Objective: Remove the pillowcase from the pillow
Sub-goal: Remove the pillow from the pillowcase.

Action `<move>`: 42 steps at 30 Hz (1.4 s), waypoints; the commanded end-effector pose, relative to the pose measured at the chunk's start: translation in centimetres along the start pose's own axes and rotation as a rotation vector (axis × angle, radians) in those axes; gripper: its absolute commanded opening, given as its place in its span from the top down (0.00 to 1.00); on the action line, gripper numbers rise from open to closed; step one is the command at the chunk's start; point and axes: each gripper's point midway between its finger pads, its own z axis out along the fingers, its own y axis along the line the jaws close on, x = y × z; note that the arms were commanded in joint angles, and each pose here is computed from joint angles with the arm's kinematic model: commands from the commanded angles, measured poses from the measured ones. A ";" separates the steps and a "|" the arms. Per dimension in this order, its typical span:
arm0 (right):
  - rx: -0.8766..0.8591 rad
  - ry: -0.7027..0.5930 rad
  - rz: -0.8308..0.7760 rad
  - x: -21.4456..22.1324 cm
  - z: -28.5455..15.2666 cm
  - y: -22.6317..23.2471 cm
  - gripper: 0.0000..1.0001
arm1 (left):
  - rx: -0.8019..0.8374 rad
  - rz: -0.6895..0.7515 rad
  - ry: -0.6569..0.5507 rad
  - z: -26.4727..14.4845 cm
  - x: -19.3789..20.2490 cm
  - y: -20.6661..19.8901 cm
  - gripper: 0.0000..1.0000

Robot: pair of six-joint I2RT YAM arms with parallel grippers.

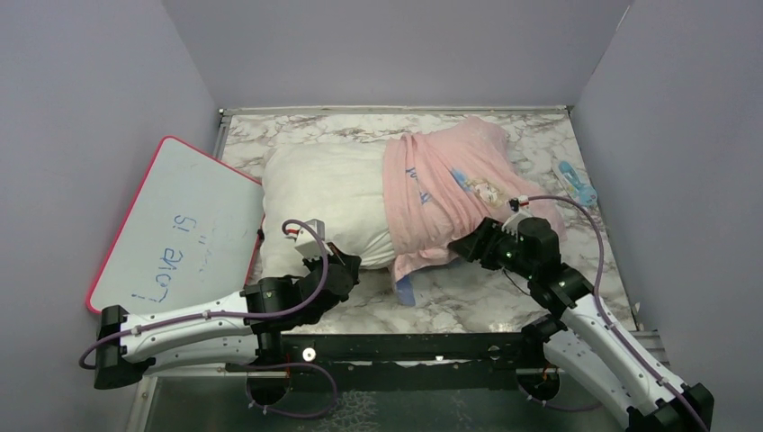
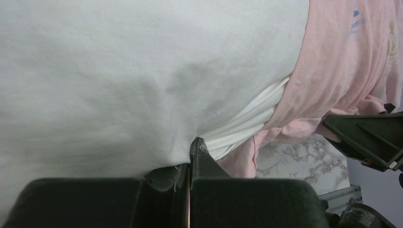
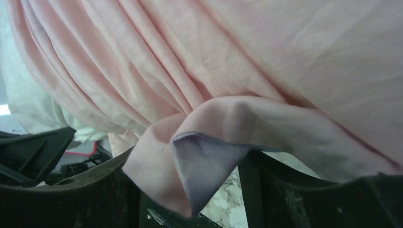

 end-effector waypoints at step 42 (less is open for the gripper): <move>-0.155 0.109 -0.035 1.1 0.5 3.1 0.70 | -0.028 0.021 -0.043 0.2 -1.4 -0.6 1.00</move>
